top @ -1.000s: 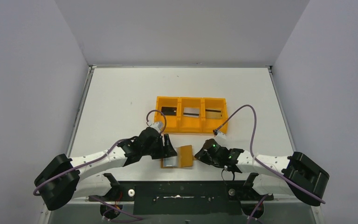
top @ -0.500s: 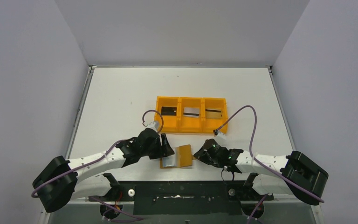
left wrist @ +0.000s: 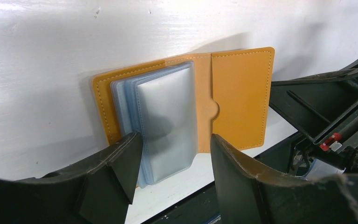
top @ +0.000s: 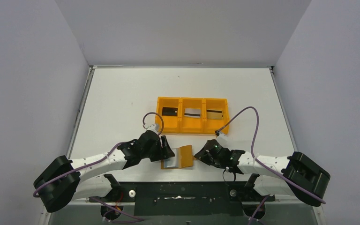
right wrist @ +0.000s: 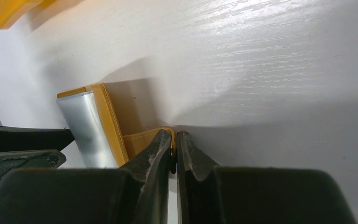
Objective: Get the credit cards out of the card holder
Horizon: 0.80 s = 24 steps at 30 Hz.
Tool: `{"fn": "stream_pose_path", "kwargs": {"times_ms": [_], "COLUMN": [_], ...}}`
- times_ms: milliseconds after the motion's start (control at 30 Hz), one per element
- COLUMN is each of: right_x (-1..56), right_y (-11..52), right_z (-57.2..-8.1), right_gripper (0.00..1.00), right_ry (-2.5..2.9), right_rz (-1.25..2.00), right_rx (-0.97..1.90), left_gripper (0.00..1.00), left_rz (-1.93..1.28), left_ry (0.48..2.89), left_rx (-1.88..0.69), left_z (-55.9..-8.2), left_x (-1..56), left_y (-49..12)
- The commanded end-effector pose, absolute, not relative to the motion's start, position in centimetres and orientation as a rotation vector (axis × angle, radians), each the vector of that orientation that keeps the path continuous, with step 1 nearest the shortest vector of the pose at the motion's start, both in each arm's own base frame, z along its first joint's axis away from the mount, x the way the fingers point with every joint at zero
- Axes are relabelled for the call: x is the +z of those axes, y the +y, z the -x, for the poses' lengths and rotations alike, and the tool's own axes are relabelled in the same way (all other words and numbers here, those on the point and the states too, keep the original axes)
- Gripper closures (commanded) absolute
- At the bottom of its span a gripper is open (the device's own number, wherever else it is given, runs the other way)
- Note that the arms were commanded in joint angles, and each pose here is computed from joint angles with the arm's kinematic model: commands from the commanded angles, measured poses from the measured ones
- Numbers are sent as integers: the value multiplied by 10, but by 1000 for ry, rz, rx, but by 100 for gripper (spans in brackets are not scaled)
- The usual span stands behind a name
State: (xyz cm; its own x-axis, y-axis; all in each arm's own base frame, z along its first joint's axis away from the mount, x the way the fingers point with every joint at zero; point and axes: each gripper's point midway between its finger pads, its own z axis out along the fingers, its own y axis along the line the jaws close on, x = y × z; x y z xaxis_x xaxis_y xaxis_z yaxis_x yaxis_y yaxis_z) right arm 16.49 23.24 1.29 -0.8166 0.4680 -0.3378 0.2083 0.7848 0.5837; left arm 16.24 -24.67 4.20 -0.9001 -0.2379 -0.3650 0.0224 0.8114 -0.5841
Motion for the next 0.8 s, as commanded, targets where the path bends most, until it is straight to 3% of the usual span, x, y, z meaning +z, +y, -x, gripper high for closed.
{"fn": "stream_pose_path", "kwargs": {"times_ms": [0, 533, 767], "right_x": [4, -1, -1], "right_y": [228, 237, 233], "right_z": [-163, -161, -162], "right_gripper": [97, 96, 96], "right_ry": [2519, 2561, 2558], "right_rz": [-533, -499, -513], "right_rx": [735, 751, 731], "left_gripper": [46, 46, 43], "left_rz": [143, 41, 170], "left_ry": [2498, 2438, 2458], "left_rx": [-951, -1196, -880], "left_z": [-170, -170, -183], "left_x": [63, 86, 82], "left_y": [-266, -305, -265]}}
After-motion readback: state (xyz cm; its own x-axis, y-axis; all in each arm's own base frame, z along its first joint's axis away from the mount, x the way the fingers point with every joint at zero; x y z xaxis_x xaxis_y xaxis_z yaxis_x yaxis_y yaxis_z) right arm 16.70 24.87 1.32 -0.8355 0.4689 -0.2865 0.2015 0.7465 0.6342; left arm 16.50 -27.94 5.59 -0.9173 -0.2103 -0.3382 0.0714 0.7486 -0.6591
